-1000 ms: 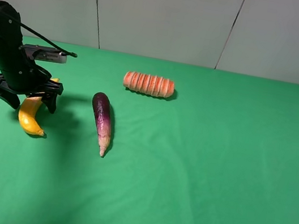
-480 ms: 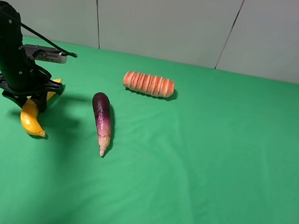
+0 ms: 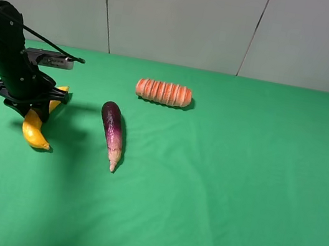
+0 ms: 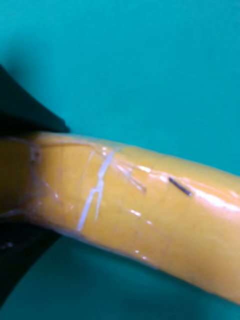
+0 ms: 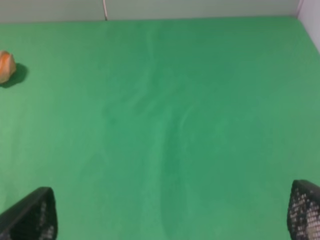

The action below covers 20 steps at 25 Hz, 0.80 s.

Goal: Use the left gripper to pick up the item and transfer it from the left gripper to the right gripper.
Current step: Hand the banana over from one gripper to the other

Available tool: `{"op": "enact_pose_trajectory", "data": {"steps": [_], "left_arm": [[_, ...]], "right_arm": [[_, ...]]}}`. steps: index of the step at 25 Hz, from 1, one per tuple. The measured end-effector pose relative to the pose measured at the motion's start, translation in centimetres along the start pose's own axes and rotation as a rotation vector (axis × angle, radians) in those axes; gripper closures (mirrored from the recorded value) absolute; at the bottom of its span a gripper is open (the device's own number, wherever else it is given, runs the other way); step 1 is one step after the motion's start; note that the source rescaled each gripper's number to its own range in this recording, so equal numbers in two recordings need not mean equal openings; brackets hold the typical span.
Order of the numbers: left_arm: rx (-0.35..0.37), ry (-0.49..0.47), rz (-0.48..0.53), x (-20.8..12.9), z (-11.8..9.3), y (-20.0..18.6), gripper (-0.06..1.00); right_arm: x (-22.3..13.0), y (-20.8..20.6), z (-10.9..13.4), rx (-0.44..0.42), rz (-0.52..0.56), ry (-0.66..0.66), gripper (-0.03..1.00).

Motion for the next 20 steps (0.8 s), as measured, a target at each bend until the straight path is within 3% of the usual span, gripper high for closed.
{"op": "enact_pose_trajectory", "data": {"steps": [15,20], "left_arm": [[0.036,-0.003,0.103,0.2,0.1,-1.8,0.94],[0.03,-0.005,0.079,0.2,0.2,-3.4,0.94]], "right_arm": [[0.0,0.0,0.0,0.0,0.0,0.001,-0.03],[0.0,0.0,0.0,0.0,0.0,0.001,-0.03]]}}
Point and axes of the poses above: a point on each arm's last joint axis where the gripper is mounted, y pointing out along that axis toward the gripper, z along the wrist's bending axis when the last joint is at zero, x = y × z, the point moved 5 cm from there along y, pointing out along that axis toward the gripper, and after that the axes turned 9 degrees about -y, right-handed, at the moved point
